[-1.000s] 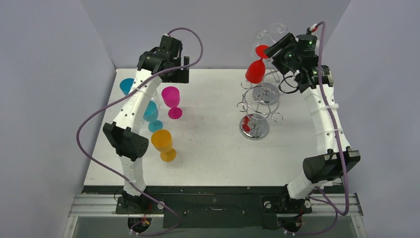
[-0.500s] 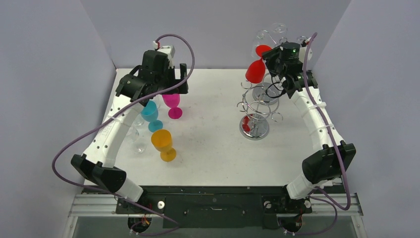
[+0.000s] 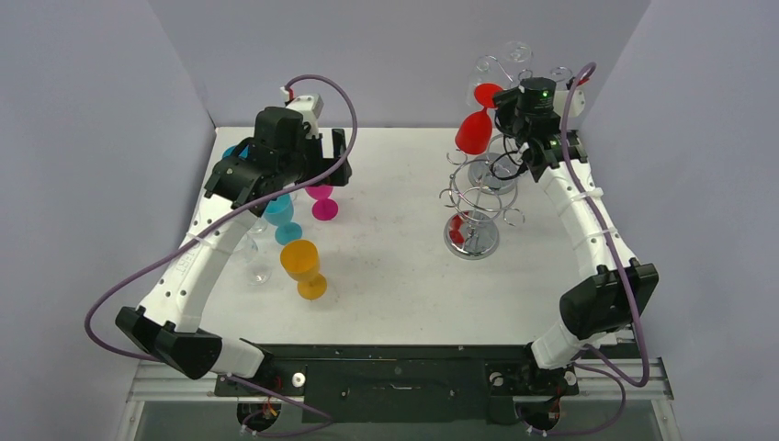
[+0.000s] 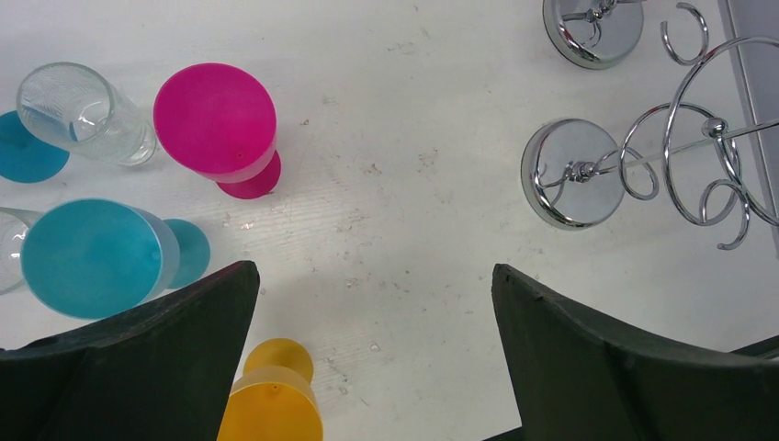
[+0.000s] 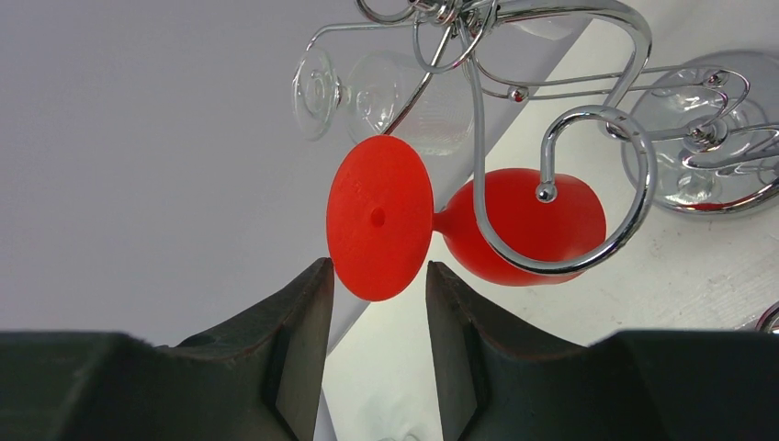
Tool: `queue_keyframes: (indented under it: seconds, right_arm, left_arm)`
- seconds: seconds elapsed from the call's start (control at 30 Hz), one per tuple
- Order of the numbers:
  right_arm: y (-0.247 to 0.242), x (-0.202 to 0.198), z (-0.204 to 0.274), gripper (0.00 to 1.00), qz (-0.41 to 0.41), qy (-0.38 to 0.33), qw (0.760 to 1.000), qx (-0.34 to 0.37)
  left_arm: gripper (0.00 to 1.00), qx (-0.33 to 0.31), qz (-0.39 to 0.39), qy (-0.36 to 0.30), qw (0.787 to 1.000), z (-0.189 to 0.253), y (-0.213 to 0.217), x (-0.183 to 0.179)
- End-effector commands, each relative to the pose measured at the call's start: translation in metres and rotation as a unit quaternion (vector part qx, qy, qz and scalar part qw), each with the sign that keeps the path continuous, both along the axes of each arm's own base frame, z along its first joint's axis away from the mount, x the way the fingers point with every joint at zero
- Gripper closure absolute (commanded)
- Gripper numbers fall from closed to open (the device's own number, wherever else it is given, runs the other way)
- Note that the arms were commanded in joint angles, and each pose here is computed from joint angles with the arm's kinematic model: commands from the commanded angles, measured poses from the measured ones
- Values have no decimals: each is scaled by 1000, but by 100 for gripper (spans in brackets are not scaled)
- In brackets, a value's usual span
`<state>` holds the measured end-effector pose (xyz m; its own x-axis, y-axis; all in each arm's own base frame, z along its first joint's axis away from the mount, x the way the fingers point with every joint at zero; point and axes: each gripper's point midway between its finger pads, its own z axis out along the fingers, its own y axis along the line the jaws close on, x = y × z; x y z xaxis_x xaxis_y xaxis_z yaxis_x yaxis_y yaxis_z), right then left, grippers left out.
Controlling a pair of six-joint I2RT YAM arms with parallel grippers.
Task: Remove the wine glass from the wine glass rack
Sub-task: Pick up the wine glass from the wine rack.
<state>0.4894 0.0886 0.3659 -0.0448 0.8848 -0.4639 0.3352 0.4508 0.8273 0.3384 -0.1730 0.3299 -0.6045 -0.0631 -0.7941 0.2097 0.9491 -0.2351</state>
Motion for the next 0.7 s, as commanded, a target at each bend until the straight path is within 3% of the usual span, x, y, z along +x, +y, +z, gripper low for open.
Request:
queue_keyframes:
  seconds: [0.0,0.37,0.67]
  right_arm:
    - [-2,6,10,62,-15,-17,1000,6]
    - [1,15,-1,62,-10,-6,1000,12]
    - [0,26,-4,78,-9,-8,1000,25]
  left_arm:
    - [4,-28,-11,-46,999,27,-5,-1]
    - [4,-29,-10,-45,999,22,-3,-5]
    - [4,-27,-7,-45,999,21,0,-7]
